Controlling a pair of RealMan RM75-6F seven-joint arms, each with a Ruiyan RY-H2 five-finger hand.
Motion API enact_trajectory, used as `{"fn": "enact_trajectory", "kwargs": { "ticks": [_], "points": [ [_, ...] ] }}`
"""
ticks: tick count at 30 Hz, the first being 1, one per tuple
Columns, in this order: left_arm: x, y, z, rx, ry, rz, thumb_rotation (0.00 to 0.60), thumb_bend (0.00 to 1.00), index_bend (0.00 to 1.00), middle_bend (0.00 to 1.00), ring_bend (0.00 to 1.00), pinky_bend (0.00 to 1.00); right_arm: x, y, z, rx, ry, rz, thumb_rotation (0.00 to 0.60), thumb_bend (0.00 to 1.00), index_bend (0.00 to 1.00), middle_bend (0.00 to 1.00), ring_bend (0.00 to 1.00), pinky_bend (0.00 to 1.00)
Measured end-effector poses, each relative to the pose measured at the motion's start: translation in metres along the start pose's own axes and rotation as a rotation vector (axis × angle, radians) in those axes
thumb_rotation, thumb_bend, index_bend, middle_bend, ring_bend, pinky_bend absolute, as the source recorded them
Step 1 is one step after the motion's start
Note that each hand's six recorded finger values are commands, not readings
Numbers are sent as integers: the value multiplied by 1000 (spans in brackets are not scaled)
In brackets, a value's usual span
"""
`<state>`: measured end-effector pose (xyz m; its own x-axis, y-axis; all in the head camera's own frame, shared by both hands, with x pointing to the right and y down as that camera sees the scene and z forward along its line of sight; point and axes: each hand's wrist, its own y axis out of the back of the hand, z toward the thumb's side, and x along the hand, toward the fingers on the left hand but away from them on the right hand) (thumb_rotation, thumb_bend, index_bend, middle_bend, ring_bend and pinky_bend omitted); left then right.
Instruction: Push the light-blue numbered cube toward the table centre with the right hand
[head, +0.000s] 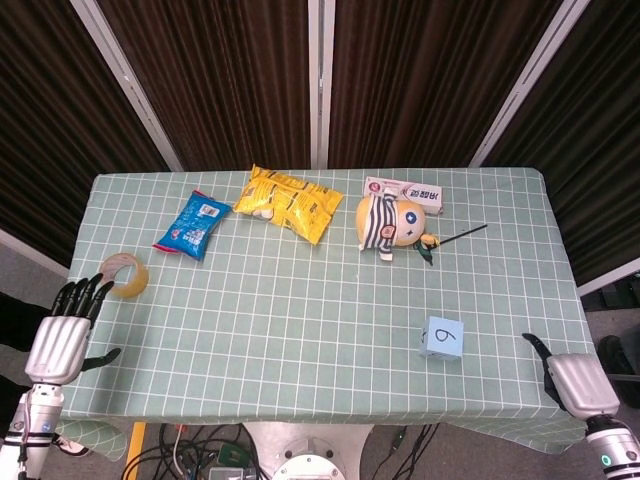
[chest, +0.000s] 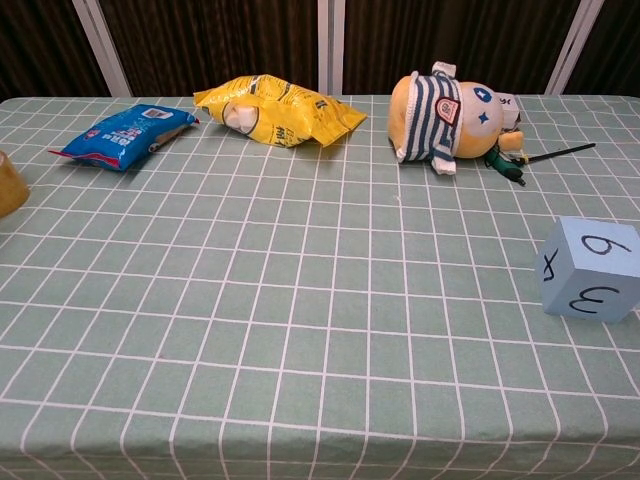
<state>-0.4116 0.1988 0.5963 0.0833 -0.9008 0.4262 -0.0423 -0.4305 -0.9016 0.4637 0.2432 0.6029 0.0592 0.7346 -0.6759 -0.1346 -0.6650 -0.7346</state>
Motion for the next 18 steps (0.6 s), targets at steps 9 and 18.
{"fn": "enact_trajectory", "kwargs": {
  "ticks": [9, 18],
  "points": [
    [-4, 4, -8, 6, 22, 6, 600, 0, 71, 0, 0, 58, -21, -8, 47, 56, 132, 113, 600, 1000, 213, 879, 778, 681],
    [-5, 3, -11, 3, 27, 1, 600, 0, 71, 0, 0, 58, -27, -9, 77, 105, 209, 139, 600, 1000, 217, 880, 778, 681]
  ]
}}
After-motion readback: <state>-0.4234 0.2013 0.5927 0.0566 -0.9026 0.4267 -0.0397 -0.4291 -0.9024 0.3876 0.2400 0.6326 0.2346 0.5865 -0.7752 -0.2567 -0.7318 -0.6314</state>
